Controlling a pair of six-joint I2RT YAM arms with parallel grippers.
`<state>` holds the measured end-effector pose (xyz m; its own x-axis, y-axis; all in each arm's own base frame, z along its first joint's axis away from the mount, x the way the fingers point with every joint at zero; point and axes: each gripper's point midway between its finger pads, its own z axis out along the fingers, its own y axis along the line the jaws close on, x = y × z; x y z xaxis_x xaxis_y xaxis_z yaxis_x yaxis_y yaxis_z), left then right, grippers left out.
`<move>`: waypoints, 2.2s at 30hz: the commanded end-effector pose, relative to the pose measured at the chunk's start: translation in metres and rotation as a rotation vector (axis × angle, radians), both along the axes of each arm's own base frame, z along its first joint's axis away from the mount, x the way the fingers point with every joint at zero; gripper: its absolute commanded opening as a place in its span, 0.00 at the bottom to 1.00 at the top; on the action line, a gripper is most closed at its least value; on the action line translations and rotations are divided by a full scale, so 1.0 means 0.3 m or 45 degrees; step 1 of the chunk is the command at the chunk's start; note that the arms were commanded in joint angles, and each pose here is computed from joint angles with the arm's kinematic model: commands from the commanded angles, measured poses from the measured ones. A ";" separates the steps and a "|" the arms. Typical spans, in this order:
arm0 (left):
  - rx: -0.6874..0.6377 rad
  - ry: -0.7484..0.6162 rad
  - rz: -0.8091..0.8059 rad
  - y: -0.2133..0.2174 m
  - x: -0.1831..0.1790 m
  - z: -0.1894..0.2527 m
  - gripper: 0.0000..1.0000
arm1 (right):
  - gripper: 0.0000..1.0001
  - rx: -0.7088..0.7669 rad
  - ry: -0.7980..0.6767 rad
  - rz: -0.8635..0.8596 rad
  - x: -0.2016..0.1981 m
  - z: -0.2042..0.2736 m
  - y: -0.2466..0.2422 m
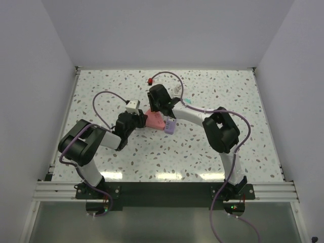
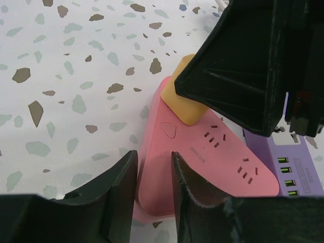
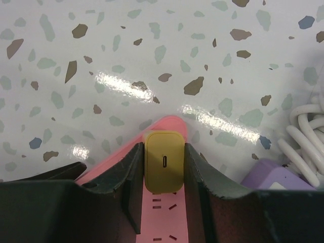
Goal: Insert the plug
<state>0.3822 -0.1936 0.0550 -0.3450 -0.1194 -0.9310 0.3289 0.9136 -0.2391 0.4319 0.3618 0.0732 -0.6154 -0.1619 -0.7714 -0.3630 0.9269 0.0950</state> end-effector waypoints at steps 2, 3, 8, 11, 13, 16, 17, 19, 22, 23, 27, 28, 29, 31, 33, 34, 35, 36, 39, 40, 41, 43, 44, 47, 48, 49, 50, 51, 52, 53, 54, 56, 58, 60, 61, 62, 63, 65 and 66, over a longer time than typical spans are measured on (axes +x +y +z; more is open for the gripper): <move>0.034 0.070 -0.096 -0.042 -0.026 -0.063 0.35 | 0.00 -0.278 0.347 0.100 -0.223 -0.381 -0.063; 0.033 0.068 -0.096 -0.043 -0.024 -0.060 0.34 | 0.00 -0.289 0.356 0.103 -0.228 -0.397 -0.069; 0.038 0.076 -0.091 -0.039 -0.023 -0.070 0.33 | 0.00 -0.314 0.381 0.102 -0.264 -0.439 -0.086; 0.040 0.078 -0.087 -0.036 -0.022 -0.070 0.33 | 0.00 -0.317 0.399 0.097 -0.293 -0.461 -0.102; 0.036 0.077 -0.092 -0.041 -0.021 -0.069 0.33 | 0.00 -0.320 0.385 0.103 -0.312 -0.454 -0.105; 0.031 0.080 -0.096 -0.045 -0.021 -0.068 0.33 | 0.00 -0.330 0.389 0.114 -0.330 -0.456 -0.104; 0.032 0.082 -0.096 -0.045 -0.022 -0.068 0.33 | 0.00 -0.329 0.388 0.114 -0.329 -0.455 -0.103; 0.032 0.081 -0.094 -0.043 -0.023 -0.065 0.33 | 0.00 -0.317 0.379 0.117 -0.326 -0.448 -0.091; 0.035 0.074 -0.096 -0.043 -0.022 -0.053 0.35 | 0.00 -0.296 0.363 0.126 -0.315 -0.419 -0.075; 0.034 0.072 -0.094 -0.041 -0.021 -0.049 0.40 | 0.00 -0.280 0.352 0.129 -0.310 -0.398 -0.066; 0.036 0.067 -0.077 -0.033 -0.022 -0.032 0.66 | 0.08 -0.240 0.304 0.152 -0.287 -0.330 -0.041; 0.032 0.060 -0.075 -0.031 -0.024 -0.020 0.70 | 0.14 -0.235 0.299 0.157 -0.288 -0.317 -0.036; 0.032 0.060 -0.075 -0.029 -0.027 -0.019 0.75 | 0.19 -0.223 0.292 0.164 -0.285 -0.305 -0.029; 0.026 0.048 -0.074 -0.029 -0.029 -0.001 0.79 | 0.36 -0.205 0.269 0.177 -0.277 -0.269 -0.017; 0.020 0.040 -0.074 -0.027 -0.033 0.013 0.82 | 0.48 -0.194 0.246 0.179 -0.264 -0.241 -0.011; 0.022 0.041 -0.064 -0.022 -0.034 0.012 0.83 | 0.51 -0.191 0.241 0.180 -0.261 -0.235 -0.008; 0.028 0.038 -0.040 -0.010 -0.031 0.014 0.83 | 0.54 -0.188 0.234 0.182 -0.259 -0.225 -0.004; 0.026 0.035 -0.037 -0.008 -0.033 0.020 0.83 | 0.60 -0.187 0.230 0.185 -0.255 -0.217 -0.002; 0.021 0.022 -0.025 0.000 -0.037 0.036 0.83 | 0.68 -0.173 0.198 0.191 -0.240 -0.181 0.012; 0.021 0.022 -0.024 0.002 -0.039 0.037 0.83 | 0.69 -0.165 0.185 0.191 -0.234 -0.163 0.017; 0.022 0.021 -0.020 0.005 -0.039 0.038 0.84 | 0.71 -0.163 0.177 0.193 -0.231 -0.154 0.019; 0.020 0.012 -0.014 0.007 -0.039 0.050 0.83 | 0.77 -0.150 0.149 0.197 -0.218 -0.121 0.029; 0.021 0.013 -0.010 0.011 -0.043 0.049 0.83 | 0.78 -0.133 0.128 0.198 -0.208 -0.088 0.035; 0.024 0.007 0.006 0.021 -0.045 0.059 0.84 | 0.80 -0.098 0.085 0.204 -0.199 -0.022 0.039; 0.029 0.003 0.023 0.031 -0.043 0.064 0.84 | 0.81 -0.085 0.073 0.209 -0.198 -0.006 0.042; 0.030 0.001 0.027 0.032 -0.043 0.068 0.84 | 0.82 -0.072 0.062 0.214 -0.199 0.015 0.045; 0.030 -0.006 0.032 0.035 -0.044 0.075 0.84 | 0.83 -0.054 0.050 0.219 -0.202 0.045 0.040; 0.036 -0.007 0.042 0.041 -0.043 0.075 0.84 | 0.84 -0.035 0.033 0.223 -0.201 0.070 0.041; 0.038 -0.006 0.048 0.045 -0.045 0.074 0.84 | 0.84 -0.024 0.024 0.224 -0.203 0.086 0.037; 0.038 -0.014 0.053 0.048 -0.045 0.083 0.84 | 0.85 0.000 0.005 0.222 -0.203 0.121 0.027; 0.039 -0.017 0.062 0.053 -0.045 0.085 0.84 | 0.85 0.010 0.000 0.222 -0.205 0.132 0.021; 0.037 -0.024 0.070 0.059 -0.049 0.093 0.84 | 0.86 0.062 -0.024 0.223 -0.208 0.182 0.004; 0.038 -0.029 0.075 0.066 -0.053 0.098 0.84 | 0.87 0.090 -0.034 0.223 -0.209 0.208 -0.010; 0.029 -0.046 0.076 0.067 -0.055 0.117 0.84 | 0.88 0.128 -0.050 0.208 -0.205 0.244 -0.039; 0.031 -0.047 0.075 0.068 -0.060 0.117 0.84 | 0.88 0.131 -0.044 0.185 -0.193 0.238 -0.072; 0.026 -0.056 0.075 0.069 -0.062 0.126 0.84 | 0.88 0.148 -0.048 0.182 -0.190 0.248 -0.081; 0.029 -0.059 0.074 0.071 -0.064 0.127 0.84 | 0.88 0.166 -0.062 0.167 -0.181 0.272 -0.101; 0.029 -0.071 0.071 0.073 -0.066 0.138 0.84 | 0.88 0.162 -0.059 0.107 -0.151 0.261 -0.172; 0.031 -0.074 0.066 0.072 -0.069 0.138 0.84 | 0.89 0.166 -0.059 0.087 -0.140 0.260 -0.197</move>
